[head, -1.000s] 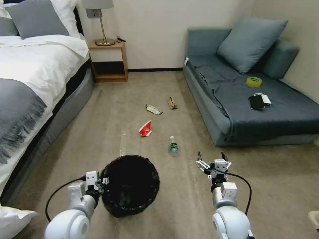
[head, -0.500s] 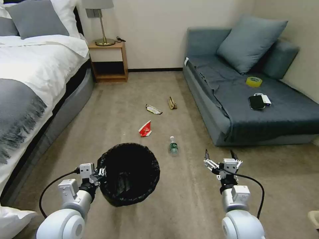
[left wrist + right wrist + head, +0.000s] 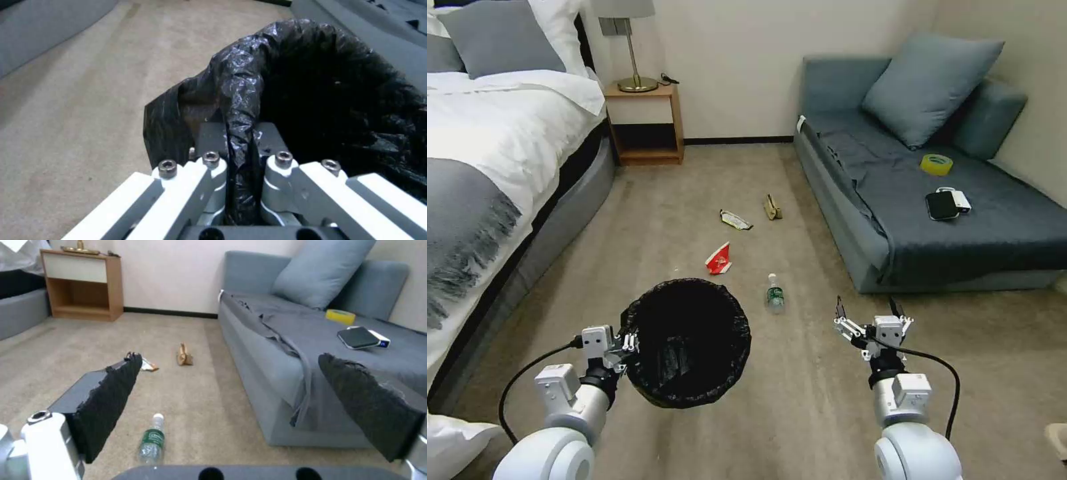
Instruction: Pick up the trash bin, then pick up the garbage on the floor and place it into the trash bin.
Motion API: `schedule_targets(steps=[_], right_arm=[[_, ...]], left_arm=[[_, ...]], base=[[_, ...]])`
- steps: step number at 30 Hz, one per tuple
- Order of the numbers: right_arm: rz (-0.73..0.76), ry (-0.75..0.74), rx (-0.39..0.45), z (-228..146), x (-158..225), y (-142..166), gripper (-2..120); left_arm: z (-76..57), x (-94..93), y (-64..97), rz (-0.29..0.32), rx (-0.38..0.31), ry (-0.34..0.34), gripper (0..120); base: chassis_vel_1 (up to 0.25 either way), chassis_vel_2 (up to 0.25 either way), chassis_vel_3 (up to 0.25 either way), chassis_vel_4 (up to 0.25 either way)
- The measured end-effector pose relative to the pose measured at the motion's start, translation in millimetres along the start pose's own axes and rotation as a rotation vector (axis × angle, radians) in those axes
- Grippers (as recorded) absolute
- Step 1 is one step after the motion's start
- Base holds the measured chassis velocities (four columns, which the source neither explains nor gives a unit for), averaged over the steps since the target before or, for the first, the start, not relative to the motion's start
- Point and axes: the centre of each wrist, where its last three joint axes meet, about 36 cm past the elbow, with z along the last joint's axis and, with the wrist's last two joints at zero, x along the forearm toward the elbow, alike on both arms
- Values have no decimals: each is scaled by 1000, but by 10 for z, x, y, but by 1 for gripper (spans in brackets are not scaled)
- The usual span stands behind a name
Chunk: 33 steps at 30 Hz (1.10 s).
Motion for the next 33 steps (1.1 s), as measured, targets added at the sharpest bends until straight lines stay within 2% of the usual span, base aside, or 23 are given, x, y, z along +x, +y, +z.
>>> schedule_targets(steps=[11, 22, 33], right_arm=[[-31, 29, 8, -32, 31, 74, 100], [-36, 23, 3, 4, 39, 92, 100], [-36, 17, 1, 40, 37, 96, 100]], left_arm=[[-30, -19, 118, -27, 26, -14, 5], [-30, -34, 140, -30, 34, -19, 5], [-23, -39, 146, -34, 41, -22, 5]], base=[[0, 0, 0, 0], [0, 0, 0, 0], [-128, 116, 118, -124]])
